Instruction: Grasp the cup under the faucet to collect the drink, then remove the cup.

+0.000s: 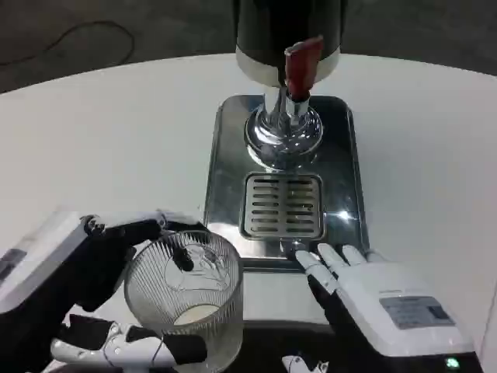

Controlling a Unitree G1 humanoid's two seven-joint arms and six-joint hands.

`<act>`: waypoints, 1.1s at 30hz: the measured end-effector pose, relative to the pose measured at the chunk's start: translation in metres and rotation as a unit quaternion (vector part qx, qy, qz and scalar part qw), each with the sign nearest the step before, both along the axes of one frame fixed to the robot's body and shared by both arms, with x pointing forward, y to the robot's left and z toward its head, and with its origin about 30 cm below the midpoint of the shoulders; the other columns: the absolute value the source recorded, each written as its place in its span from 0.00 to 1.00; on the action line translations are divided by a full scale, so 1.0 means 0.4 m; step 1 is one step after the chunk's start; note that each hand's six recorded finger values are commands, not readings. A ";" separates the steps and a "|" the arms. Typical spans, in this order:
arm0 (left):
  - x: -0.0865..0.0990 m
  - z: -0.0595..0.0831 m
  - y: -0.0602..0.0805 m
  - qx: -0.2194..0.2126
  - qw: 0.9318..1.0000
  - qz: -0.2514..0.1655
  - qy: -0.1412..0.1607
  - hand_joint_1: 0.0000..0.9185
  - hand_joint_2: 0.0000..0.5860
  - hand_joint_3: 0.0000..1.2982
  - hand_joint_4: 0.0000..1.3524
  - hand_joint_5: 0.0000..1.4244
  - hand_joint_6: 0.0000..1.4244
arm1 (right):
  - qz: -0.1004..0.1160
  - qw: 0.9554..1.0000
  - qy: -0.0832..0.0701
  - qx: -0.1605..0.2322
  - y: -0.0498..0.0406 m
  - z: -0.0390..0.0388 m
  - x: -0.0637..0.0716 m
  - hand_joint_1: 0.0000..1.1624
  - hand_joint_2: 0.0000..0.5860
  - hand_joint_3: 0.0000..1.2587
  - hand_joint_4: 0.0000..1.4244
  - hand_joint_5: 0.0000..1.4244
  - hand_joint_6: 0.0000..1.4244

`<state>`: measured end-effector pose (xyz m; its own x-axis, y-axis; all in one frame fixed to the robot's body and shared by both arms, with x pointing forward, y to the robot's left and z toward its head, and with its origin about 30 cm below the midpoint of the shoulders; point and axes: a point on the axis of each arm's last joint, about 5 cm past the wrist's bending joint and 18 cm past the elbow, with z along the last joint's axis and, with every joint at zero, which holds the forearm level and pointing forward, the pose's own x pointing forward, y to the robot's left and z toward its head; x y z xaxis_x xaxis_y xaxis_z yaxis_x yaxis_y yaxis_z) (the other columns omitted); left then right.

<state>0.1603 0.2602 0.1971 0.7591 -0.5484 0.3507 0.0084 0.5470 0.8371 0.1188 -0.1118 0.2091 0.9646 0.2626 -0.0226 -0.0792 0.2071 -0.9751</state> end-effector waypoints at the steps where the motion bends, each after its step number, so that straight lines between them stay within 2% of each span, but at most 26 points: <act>1: 0.000 0.001 0.000 0.000 1.000 0.000 -0.001 0.50 0.31 0.81 0.91 1.00 1.00 | 0.000 1.000 0.000 0.000 0.000 0.000 0.000 0.37 0.74 0.06 0.00 0.00 0.00; 6: -0.002 -0.001 0.000 0.000 1.000 0.001 0.002 0.50 0.31 0.81 0.91 1.00 1.00 | 0.000 1.000 -0.002 0.000 -0.001 0.002 -0.002 0.37 0.73 0.06 0.00 0.00 0.00; 10: -0.002 -0.001 0.001 0.000 1.000 0.002 0.002 0.50 0.31 0.81 0.91 1.00 1.00 | 0.001 1.000 0.004 -0.001 -0.001 0.001 -0.003 0.37 0.73 0.06 0.00 0.00 0.00; 25: 0.006 0.001 0.001 -0.001 1.000 0.003 -0.001 0.50 0.31 0.81 0.91 1.00 1.00 | -0.005 1.000 0.007 0.005 -0.004 0.002 -0.001 0.36 0.72 0.06 0.00 0.00 0.00; 33: 0.026 0.007 -0.003 0.003 1.000 0.007 -0.011 0.50 0.31 0.81 0.91 1.00 1.00 | -0.014 1.000 -0.006 0.016 -0.011 0.014 -0.005 0.36 0.72 0.06 0.00 0.00 0.00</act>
<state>0.1707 0.2588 0.1999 0.7582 -0.5407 0.3643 -0.0175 0.5417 0.8404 0.1168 -0.1163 0.2146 0.9717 0.2364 -0.0019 -0.0604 0.2405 -0.9688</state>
